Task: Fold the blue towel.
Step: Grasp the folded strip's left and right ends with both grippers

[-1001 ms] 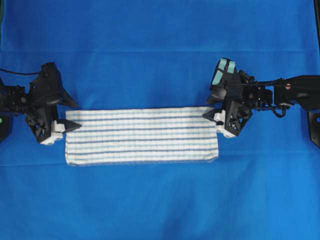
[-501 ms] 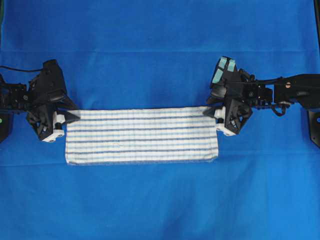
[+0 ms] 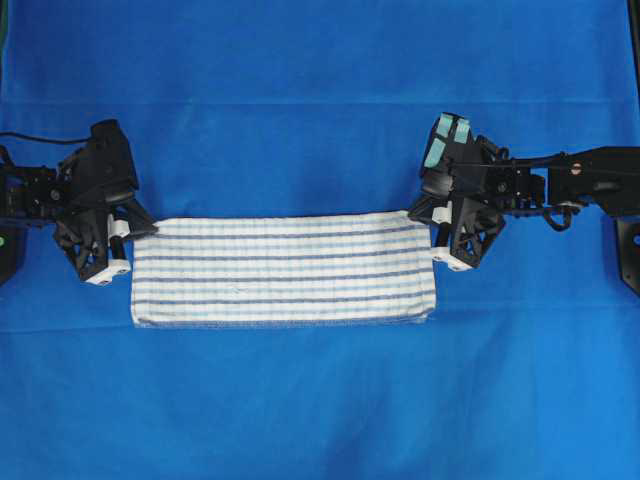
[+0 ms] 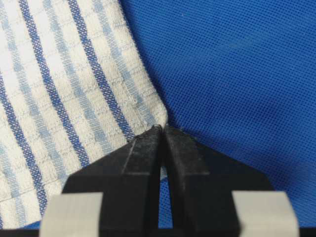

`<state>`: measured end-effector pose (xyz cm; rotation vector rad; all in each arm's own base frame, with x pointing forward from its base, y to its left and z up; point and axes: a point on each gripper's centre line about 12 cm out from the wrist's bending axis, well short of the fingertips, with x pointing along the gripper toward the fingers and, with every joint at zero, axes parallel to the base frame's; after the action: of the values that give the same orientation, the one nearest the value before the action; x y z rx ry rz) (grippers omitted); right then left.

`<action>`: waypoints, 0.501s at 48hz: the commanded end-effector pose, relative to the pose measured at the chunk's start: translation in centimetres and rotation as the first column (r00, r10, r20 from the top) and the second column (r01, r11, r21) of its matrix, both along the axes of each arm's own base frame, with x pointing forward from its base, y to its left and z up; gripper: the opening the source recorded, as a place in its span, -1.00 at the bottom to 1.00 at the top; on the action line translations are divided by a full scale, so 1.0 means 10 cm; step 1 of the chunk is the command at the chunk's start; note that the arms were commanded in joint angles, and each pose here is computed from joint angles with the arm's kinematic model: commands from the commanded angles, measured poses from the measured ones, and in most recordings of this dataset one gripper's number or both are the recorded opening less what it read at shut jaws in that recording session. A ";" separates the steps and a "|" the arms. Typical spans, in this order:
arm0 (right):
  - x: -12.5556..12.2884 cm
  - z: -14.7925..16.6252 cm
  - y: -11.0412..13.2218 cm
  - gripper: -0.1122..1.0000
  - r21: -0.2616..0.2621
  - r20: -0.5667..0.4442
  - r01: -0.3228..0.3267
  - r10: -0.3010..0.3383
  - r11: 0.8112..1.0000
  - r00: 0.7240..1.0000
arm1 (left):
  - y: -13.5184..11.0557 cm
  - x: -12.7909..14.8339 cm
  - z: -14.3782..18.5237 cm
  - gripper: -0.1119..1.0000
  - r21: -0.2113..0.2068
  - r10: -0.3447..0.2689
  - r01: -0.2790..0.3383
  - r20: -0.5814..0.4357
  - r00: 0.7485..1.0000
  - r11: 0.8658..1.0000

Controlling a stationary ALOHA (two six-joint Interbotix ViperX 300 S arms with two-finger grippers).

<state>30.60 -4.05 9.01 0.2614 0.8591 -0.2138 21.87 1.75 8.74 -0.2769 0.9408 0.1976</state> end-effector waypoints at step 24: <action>-0.09 0.92 0.00 -0.76 -0.036 0.177 0.004 0.003 0.999 0.984 | -0.03 0.03 0.91 -0.77 0.022 -0.030 0.026 0.179 0.983 0.999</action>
<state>29.43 -4.00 15.85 0.2504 0.7421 -0.2106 21.93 1.67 16.08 -0.2633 0.8174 0.1686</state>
